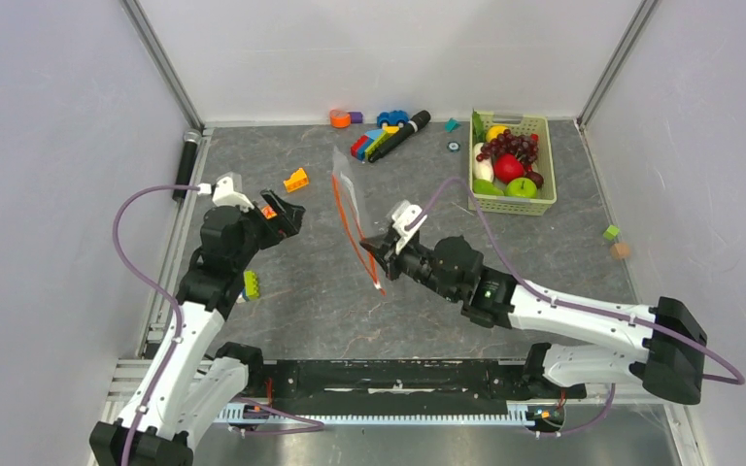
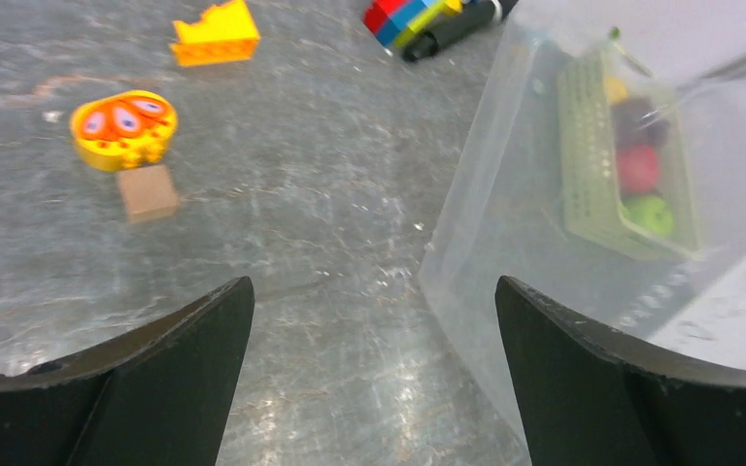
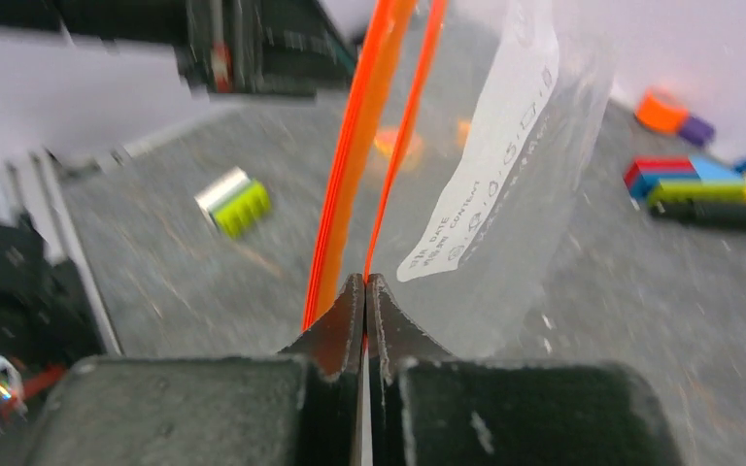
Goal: Place the food in the zip-top bag and seal the zipper
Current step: Open the zipper of the food storage bag at the center of the board.
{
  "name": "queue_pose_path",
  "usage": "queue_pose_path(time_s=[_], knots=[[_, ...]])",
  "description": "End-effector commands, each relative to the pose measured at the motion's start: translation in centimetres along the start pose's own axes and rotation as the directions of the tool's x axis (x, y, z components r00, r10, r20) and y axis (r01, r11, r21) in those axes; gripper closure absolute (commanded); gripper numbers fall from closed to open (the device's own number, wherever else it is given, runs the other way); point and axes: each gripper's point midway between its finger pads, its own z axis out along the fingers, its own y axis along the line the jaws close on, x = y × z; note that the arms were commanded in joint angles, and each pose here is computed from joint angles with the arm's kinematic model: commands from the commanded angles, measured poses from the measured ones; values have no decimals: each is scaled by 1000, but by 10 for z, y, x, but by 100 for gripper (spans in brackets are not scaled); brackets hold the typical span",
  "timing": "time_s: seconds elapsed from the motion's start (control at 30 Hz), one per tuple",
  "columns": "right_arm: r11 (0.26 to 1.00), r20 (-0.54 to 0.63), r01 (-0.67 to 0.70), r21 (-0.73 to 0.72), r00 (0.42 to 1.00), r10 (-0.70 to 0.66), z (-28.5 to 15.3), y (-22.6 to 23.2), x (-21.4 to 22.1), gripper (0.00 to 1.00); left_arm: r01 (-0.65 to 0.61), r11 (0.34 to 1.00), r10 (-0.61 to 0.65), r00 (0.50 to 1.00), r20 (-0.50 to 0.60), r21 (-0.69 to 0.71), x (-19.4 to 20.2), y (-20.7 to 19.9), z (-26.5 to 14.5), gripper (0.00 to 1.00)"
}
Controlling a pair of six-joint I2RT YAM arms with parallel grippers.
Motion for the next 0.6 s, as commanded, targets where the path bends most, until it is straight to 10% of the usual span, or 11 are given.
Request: queue_pose_path(time_s=[0.0,0.23,0.57], knots=[[978,283,-104,-183,947,153,15,20,-89,100,20,991,-3,992,128,-133,-24,22,-19,0],[897,401,-336,-288,808,432,4,-11,-112,100,58,987,-24,976,217,-152,-33,29,-32,0],[794,263,-606,53,775,574,-9,-86,27,100,45,997,-49,997,60,59,-9,-10,-7,0]])
